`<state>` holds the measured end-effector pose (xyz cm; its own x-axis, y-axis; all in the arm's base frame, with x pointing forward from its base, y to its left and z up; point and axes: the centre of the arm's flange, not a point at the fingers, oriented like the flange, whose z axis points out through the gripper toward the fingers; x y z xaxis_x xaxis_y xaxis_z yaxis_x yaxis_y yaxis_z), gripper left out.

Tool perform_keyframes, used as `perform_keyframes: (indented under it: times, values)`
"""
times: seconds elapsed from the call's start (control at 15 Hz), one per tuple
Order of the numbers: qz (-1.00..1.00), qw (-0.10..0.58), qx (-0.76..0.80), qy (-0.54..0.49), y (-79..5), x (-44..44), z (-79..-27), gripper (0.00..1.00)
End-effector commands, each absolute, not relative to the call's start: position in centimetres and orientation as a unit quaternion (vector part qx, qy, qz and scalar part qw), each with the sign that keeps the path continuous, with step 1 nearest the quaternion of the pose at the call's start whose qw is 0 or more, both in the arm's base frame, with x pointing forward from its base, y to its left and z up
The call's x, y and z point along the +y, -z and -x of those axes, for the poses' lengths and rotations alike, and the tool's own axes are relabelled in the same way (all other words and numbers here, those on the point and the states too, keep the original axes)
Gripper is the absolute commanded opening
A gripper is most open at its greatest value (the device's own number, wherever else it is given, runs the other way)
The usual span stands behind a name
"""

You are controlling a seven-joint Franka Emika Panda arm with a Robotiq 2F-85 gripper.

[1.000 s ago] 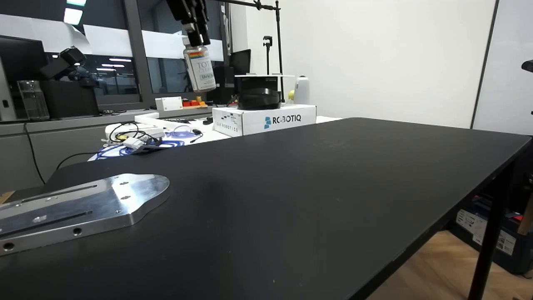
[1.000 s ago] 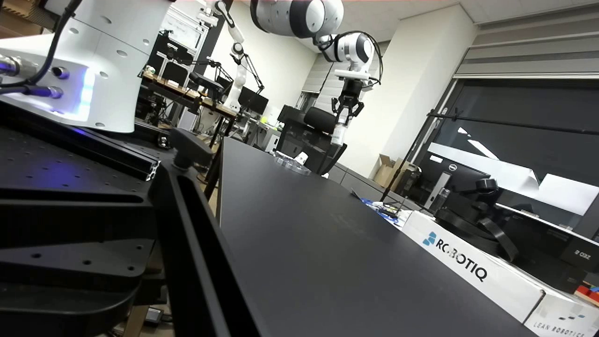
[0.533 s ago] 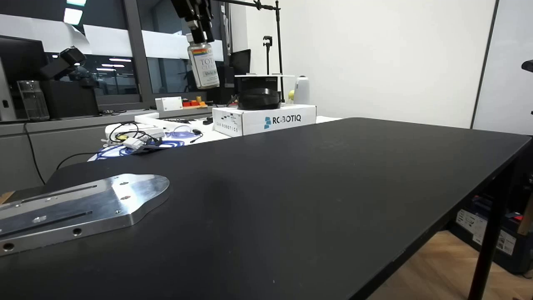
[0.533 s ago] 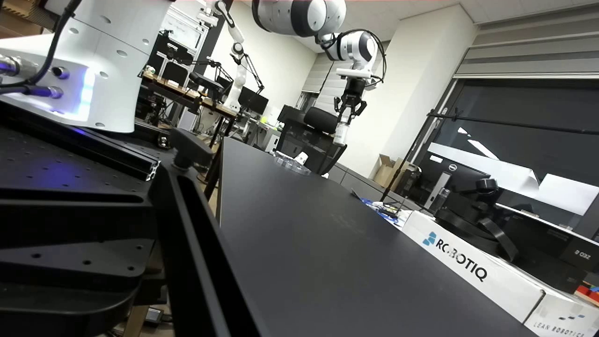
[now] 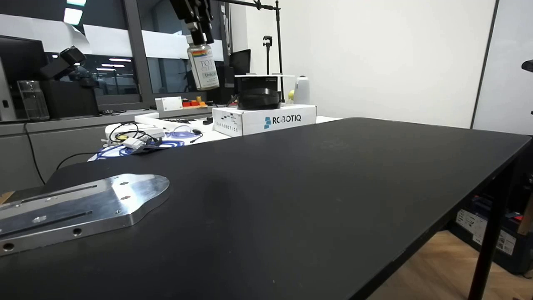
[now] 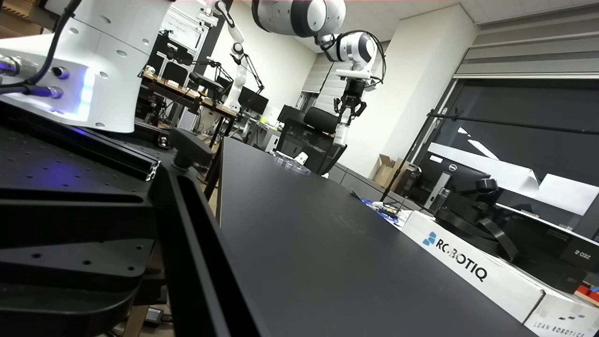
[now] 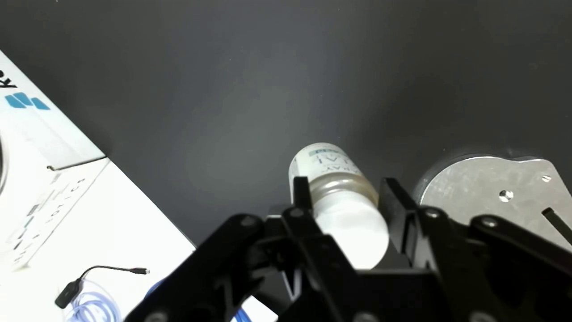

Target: Move the bottle from the left side to the right side of the table

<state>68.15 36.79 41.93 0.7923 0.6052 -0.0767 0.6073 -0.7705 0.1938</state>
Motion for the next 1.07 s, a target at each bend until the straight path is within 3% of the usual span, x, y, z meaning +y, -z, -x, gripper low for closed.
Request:
perform_keyframes:
  times: [0.0, 0.4, 1.0]
  values:
    - [-0.945, 0.121, 0.303, -0.008, -41.6, 34.8, -65.7, 0.17]
    - [-0.96, 0.098, 0.258, -0.04, -43.1, 30.2, -64.7, 0.17]
    - [-0.985, 0.044, 0.14, -0.085, -47.2, 21.6, -67.3, 0.17]
